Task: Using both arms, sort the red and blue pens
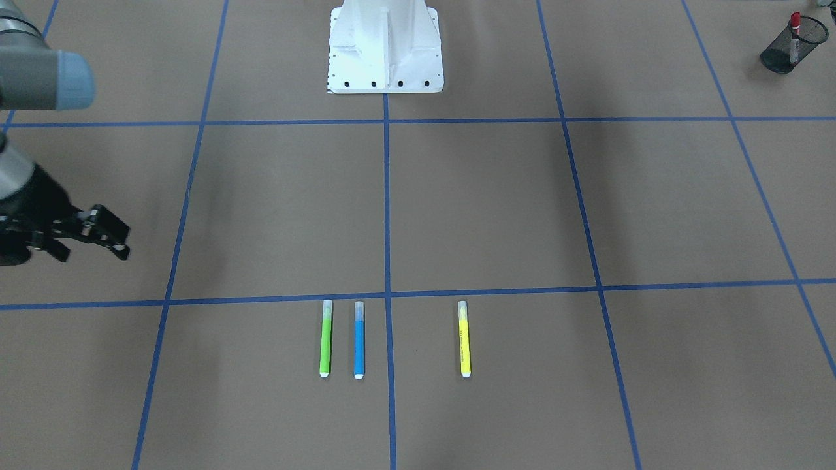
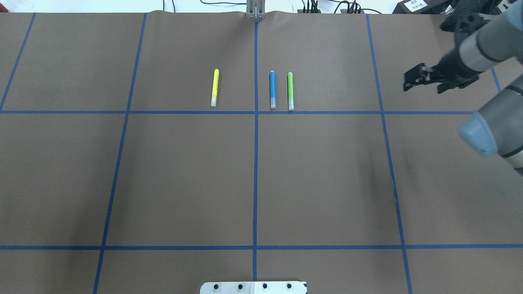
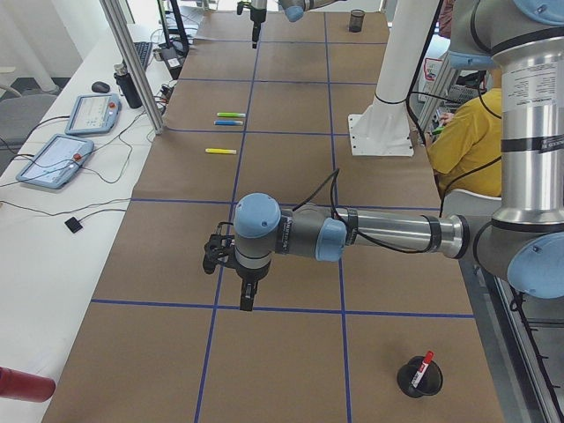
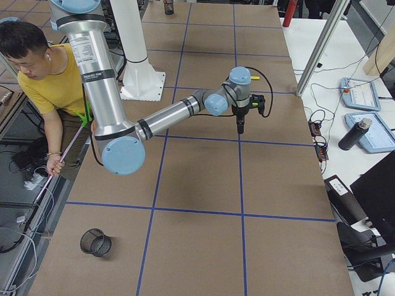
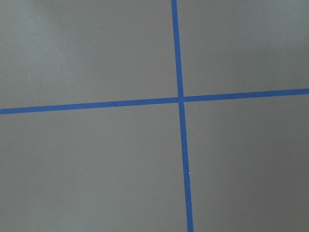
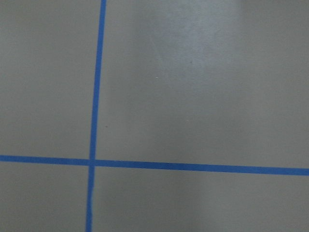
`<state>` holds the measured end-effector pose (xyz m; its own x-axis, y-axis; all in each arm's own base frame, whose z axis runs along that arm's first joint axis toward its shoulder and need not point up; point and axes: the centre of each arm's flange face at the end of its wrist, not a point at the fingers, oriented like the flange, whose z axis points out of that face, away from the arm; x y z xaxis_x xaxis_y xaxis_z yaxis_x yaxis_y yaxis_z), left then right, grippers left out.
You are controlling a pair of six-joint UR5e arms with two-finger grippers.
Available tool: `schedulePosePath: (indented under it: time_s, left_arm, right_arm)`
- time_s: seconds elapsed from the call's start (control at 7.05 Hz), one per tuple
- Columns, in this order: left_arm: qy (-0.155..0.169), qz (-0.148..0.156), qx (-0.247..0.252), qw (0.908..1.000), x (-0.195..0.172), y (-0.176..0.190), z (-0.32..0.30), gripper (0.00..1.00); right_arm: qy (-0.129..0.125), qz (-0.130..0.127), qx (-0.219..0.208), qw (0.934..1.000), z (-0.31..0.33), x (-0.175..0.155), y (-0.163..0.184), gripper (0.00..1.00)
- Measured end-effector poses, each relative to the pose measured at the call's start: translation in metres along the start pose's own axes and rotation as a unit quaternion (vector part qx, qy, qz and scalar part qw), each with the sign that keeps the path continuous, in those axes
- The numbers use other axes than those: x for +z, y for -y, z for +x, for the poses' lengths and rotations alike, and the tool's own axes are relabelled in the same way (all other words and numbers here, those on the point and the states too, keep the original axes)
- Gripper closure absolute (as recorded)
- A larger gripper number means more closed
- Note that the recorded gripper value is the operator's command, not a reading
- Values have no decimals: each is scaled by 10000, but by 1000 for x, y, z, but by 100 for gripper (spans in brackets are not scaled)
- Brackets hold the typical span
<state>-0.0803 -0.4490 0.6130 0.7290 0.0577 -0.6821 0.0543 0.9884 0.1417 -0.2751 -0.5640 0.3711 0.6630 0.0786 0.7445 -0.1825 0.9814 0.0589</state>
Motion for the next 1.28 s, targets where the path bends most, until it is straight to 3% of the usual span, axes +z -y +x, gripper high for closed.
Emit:
schedulePosePath:
  time_s: [0.28, 0.43, 0.71, 0.99, 1.28]
  left_arm:
    - [-2, -9, -9, 10000, 1, -1, -1, 0]
    - [-2, -14, -16, 10000, 1, -1, -1, 0]
    - [-2, -25, -26, 10000, 2, -2, -2, 0]
    - [3, -32, -33, 10000, 3, -3, -3, 0]
    - [5, -5, -15, 10000, 3, -3, -3, 0]
  right_arm:
    - [-117, 41, 594, 9982, -161, 35, 23, 0]
    - [-198, 1, 705, 9973, -211, 50, 33, 0]
    - [-351, -218, 613, 9973, -263, 75, 46, 0]
    - [-367, -756, 406, 9956, -308, 91, 54, 0]
    - [-473, -1075, 313, 9926, -334, 113, 47, 0]
